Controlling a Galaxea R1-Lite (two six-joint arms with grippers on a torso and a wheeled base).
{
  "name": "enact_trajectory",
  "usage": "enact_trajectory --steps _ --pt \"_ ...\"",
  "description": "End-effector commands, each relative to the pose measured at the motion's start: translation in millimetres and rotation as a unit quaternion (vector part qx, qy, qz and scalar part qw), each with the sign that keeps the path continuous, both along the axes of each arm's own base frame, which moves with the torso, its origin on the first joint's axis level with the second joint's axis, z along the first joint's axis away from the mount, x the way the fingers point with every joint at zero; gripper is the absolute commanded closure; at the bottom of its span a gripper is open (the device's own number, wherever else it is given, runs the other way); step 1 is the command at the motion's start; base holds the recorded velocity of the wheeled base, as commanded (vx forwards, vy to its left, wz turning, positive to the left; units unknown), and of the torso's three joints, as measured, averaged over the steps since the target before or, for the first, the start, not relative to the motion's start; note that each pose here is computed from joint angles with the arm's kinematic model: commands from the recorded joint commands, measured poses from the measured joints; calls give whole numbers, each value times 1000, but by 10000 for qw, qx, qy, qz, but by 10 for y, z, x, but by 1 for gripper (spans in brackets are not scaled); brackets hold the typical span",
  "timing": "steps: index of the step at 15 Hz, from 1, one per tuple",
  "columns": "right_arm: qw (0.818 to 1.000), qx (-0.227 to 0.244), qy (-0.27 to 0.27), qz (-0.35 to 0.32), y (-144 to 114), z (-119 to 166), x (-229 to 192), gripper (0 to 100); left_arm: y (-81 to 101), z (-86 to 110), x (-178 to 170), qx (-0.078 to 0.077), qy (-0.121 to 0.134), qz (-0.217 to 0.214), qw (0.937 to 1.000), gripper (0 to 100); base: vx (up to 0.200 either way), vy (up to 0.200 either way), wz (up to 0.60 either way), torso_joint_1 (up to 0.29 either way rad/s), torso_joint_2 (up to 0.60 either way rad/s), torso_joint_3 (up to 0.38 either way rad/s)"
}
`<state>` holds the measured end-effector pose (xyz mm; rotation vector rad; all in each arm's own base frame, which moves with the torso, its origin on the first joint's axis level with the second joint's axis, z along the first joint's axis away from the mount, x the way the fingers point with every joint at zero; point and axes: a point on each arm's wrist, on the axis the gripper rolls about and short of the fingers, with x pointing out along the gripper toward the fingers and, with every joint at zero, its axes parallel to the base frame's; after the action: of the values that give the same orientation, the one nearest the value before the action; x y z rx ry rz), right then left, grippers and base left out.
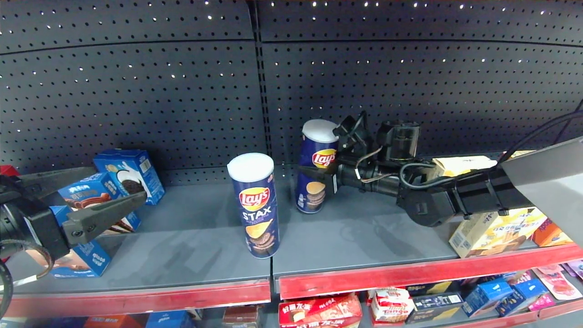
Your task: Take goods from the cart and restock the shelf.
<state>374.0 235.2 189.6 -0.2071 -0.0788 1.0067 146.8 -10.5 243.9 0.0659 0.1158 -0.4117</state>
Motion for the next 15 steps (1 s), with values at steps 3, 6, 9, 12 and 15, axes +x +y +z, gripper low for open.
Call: enact_trajectory --steps 3,6,9,12,15 --pt "9994 -82 108 -327 79 -68 4 100 0 4 -15 0 -23 -1 10000 0 0 0 0 0 0 0" --pt "9992 -80 100 -380 108 -95 31 100 0 11 -26 -7 -43 0 10000 0 0 0 0 0 0 0" --pt "9990 -87 117 -411 134 -100 25 100 0 2 -27 -7 -27 0 10000 0 0 0 0 0 0 0" --pt "9986 -74 102 -519 156 -111 68 100 -2 -3 -27 -8 -20 -15 10000 0 0 0 0 0 0 0" --pt "9983 -164 226 -518 173 -84 70 100 -2 -7 -28 -8 -12 -15 10000 0 0 0 0 0 0 0"
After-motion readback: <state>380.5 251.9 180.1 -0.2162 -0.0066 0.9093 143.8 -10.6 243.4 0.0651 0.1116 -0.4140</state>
